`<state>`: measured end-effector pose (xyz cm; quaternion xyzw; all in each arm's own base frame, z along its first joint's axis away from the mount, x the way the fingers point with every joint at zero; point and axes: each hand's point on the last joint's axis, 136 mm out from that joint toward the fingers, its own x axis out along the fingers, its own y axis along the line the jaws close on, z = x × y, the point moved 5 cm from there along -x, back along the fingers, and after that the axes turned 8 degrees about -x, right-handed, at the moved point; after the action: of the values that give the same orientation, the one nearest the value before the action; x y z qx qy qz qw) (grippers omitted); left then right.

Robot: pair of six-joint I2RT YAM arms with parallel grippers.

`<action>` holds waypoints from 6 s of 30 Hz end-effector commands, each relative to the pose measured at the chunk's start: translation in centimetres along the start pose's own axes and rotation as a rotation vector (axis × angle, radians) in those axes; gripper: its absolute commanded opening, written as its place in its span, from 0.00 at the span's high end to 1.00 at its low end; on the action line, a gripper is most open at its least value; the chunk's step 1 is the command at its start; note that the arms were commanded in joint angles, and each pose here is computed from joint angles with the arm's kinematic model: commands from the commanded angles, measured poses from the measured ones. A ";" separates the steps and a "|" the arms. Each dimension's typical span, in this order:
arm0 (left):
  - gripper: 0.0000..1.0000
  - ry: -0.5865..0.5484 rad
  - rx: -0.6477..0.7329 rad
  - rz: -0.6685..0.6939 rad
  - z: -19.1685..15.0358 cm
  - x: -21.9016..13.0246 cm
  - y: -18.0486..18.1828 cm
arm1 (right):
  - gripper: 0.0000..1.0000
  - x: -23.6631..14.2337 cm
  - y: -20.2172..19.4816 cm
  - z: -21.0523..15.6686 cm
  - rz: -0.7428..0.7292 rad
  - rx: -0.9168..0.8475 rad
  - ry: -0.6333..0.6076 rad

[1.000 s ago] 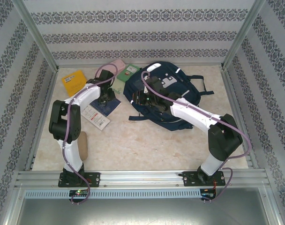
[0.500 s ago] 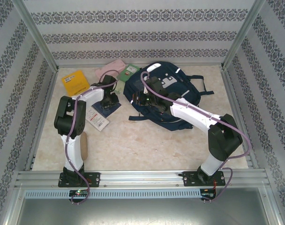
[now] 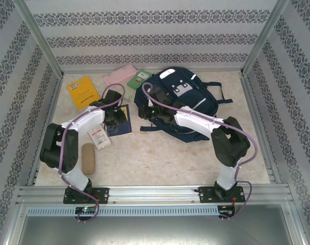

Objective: Pack books, pencil case, and school supplies into a backpack

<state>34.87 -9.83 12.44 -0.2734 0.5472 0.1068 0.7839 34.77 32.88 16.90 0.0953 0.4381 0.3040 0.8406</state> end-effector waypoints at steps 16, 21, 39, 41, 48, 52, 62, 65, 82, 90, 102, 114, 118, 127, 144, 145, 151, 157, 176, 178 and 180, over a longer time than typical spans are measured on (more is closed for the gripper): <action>0.44 0.057 -0.074 0.044 2.1 3.7 6.0 | 0.67 10.0 1.8 -2.8 0.010 -0.016 0.163; 0.44 0.089 -0.074 0.040 1.7 4.6 6.3 | 0.67 11.0 0.8 -4.2 -0.038 -0.015 0.201; 0.48 0.208 -0.085 -0.364 -0.1 3.3 1.9 | 0.84 12.8 1.6 -6.6 0.016 -0.017 0.284; 0.49 0.220 -0.091 -0.463 -0.1 2.3 0.8 | 0.84 12.8 1.6 -6.6 0.017 -0.012 0.282; 0.50 0.205 -0.059 -0.672 0.2 -1.2 -1.6 | 0.84 12.4 1.5 -6.3 0.023 0.002 0.275; 0.50 0.183 -0.061 -0.665 0.4 -1.6 -1.5 | 0.84 12.3 1.1 -6.5 0.020 0.016 0.280; 0.49 0.168 -0.170 -0.559 0.5 1.7 0.1 | 0.84 12.0 1.4 -6.2 0.036 0.021 0.275; 0.50 0.161 -0.199 -0.540 0.5 2.4 0.5 | 0.83 11.9 1.5 -6.1 0.037 0.021 0.271; 1.00 0.104 -0.111 -0.600 1.1 -3.0 -0.9 | 0.53 3.7 0.8 0.7 0.074 0.099 0.069; 1.00 0.078 -0.033 -0.853 1.0 -9.0 -3.7 | 0.40 -0.3 0.4 2.8 0.231 0.274 -0.023; 1.00 0.121 0.050 -1.041 -0.2 -14.3 -6.4 | 0.25 -6.5 2.4 3.6 0.423 0.371 -0.169; 1.00 0.183 0.117 -1.165 -2.8 -17.9 -6.5 | 0.24 -9.3 5.8 1.2 0.537 0.388 -0.208; 1.00 0.195 0.134 -1.182 -3.6 -19.1 -6.7 | 0.26 -10.1 6.5 1.2 0.610 0.396 -0.219; 1.00 0.202 0.155 -1.119 -5.7 -19.3 -6.7 | 0.90 -12.6 6.1 1.0 0.667 0.392 -0.264; 0.40 0.000 0.342 -0.687 -6.9 -15.3 -11.7 | 1.00 -22.1 -5.2 -3.5 0.094 0.453 -0.437; 0.39 -0.010 0.373 -0.654 -7.1 -14.6 -12.4 | 1.00 -22.7 -5.9 -4.1 0.058 0.463 -0.452; 0.40 -0.053 0.609 -0.456 -9.1 -10.6 -17.9 | 1.00 -26.6 -10.2 -8.2 -0.176 0.543 -0.493; 0.46 -0.054 0.809 -0.375 -11.7 -6.3 -23.6 | 1.00 -29.6 -12.6 -11.3 -0.367 0.607 -0.502; 0.44 -0.074 1.104 -0.290 -17.7 4.3 -31.8 | 1.00 -33.1 -13.8 -12.6 -0.543 0.622 -0.493; 0.43 -0.077 1.119 -0.267 -17.9 5.1 -31.6 | 1.00 -32.9 -13.8 -12.6 -0.534 0.623 -0.489; 0.43 -0.092 1.141 -0.235 -18.1 6.0 -31.4 | 1.00 -32.8 -13.9 -12.5 -0.530 0.626 -0.481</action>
<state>37.55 -46.76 13.21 0.0899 0.4508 -0.2967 0.8370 16.35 1.13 24.52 0.3025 0.3269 -0.1050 0.8892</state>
